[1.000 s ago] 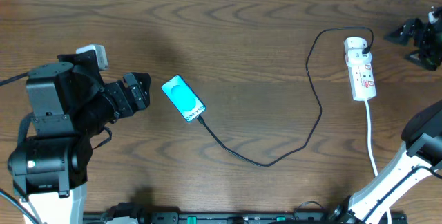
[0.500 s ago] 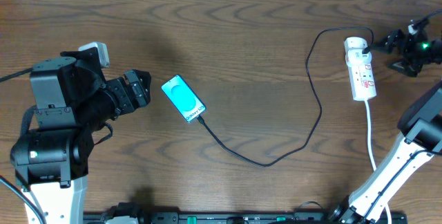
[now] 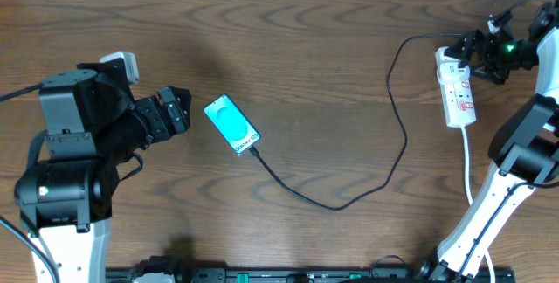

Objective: Plug charger to phone and switch on socket
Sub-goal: 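Bring the right gripper over the orange switch beside the charger plug, then press down the orange switch next to the charger with the right gripper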

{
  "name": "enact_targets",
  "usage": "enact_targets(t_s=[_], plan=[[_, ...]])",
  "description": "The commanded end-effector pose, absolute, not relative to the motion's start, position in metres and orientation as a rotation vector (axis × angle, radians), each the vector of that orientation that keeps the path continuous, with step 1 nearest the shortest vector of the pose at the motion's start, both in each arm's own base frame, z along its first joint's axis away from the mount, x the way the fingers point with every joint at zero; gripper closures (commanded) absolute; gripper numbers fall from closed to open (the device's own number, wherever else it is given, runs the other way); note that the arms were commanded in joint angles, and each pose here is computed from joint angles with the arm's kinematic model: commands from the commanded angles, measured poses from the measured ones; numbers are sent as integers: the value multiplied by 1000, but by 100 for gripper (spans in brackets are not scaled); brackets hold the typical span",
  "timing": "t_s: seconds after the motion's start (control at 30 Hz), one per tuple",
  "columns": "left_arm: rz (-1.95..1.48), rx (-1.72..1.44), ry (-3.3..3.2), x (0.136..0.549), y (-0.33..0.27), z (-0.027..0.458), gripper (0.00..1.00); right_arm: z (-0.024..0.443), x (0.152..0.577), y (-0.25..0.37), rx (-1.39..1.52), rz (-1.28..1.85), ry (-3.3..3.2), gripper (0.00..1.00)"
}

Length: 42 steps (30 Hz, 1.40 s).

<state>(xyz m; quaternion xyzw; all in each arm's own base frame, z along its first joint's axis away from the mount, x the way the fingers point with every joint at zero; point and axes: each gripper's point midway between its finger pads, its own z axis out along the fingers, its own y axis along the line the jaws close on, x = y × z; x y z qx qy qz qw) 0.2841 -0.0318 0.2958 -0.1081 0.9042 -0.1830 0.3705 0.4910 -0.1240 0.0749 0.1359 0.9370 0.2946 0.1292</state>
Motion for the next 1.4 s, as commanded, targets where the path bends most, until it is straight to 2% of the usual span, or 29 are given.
enact_targets(t_s=[0.0,0.43,1.37], plan=[[-453,-279,2316,288,-30,299,11,73,494,-120,386,890,2714,1],[-455,-293,2357,296,-29,287,10,63,482,-129,532,809,2796,1],[-455,-293,2357,296,-29,287,10,51,474,-124,546,809,2838,1]])
